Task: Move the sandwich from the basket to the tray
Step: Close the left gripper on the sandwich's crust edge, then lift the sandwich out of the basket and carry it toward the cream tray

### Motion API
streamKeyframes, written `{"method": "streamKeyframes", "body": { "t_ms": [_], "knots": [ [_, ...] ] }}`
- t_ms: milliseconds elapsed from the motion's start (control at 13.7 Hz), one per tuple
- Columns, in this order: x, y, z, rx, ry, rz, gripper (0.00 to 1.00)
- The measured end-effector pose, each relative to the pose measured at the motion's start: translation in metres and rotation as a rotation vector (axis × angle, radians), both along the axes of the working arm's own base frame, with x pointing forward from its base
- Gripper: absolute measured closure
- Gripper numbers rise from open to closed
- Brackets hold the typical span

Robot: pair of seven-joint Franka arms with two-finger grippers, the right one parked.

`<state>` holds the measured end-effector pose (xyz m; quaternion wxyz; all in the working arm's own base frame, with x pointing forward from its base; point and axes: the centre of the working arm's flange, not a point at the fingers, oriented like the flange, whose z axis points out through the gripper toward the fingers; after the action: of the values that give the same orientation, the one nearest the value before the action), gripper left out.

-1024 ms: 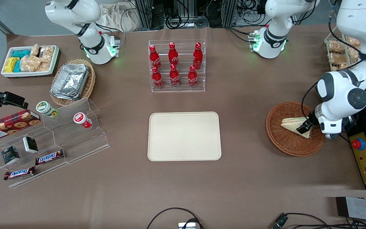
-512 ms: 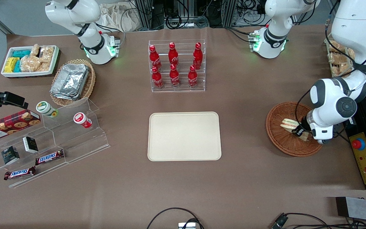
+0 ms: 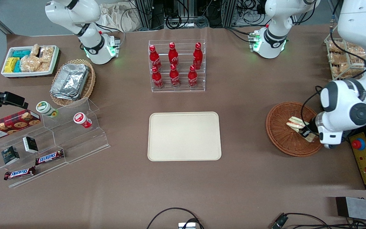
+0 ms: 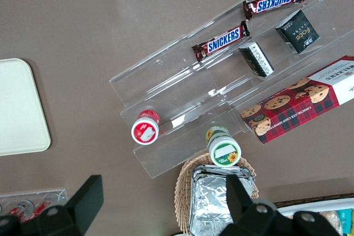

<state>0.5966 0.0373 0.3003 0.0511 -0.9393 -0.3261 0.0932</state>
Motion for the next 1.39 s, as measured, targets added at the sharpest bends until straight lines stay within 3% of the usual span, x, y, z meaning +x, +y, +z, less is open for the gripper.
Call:
{"method": "streamKeyframes", "body": {
  "t_ms": [146,293,585,1024,1244,1390],
  "knots": [
    [0.016,-0.026,0.05,-0.01,0.023,-0.086,0.78],
    [0.024,-0.064,0.107,-0.028,0.033,-0.186,0.78],
    [0.025,-0.147,0.202,-0.071,-0.024,-0.338,0.78],
    [0.006,-0.251,0.213,-0.13,-0.049,-0.522,0.78],
    [0.004,-0.311,0.188,-0.204,-0.084,-0.526,0.78],
    [0.004,-0.352,0.16,-0.234,-0.103,-0.499,0.78]
  ]
}}
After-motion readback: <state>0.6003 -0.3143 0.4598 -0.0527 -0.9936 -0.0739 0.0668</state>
